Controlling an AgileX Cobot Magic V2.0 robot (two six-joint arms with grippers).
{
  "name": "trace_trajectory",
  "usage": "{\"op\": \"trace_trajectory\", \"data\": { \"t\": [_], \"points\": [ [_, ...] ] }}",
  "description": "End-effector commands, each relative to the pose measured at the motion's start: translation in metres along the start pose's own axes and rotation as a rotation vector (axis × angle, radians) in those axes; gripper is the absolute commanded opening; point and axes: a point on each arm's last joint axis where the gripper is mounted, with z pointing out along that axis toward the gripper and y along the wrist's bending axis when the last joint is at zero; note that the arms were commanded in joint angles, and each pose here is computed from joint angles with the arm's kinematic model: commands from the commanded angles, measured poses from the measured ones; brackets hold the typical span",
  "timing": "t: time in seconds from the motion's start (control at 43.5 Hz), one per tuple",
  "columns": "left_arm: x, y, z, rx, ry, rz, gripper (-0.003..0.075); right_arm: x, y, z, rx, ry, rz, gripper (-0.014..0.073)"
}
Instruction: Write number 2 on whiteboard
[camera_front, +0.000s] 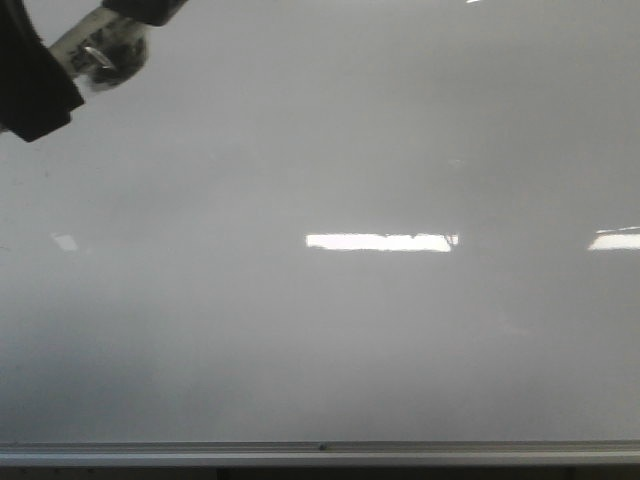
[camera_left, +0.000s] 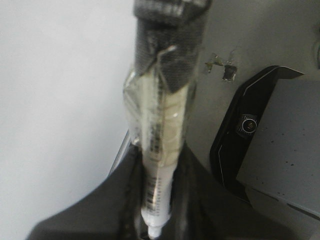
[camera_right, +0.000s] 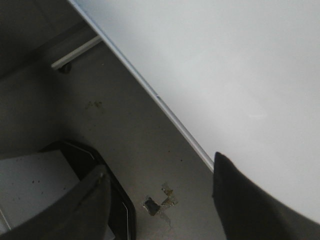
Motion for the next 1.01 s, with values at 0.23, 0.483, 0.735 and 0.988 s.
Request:
{"op": "trace_trajectory", "data": {
  "t": [0.23,0.483,0.735,0.988],
  "points": [
    [-0.055,-0.040,-0.001,0.056,-0.079,0.250,-0.0012,-0.046,0.032,0.013,-0.169,-0.085,-0.290,0.0475],
    [-0.082,-0.053,0.005,0.090,-0.102,0.320,-0.0012,-0.068,0.048,0.027,-0.235,-0.105,-0.363,0.0475],
    [-0.086,-0.053,0.005,0.090,-0.102,0.323,-0.0012,-0.071,0.047,0.030,-0.214,-0.121,-0.363,0.0466],
    [-0.085,-0.051,0.005,0.076,-0.094,0.331,-0.0012,-0.070,0.043,0.031,-0.180,-0.097,-0.394,0.0337]
  ]
}}
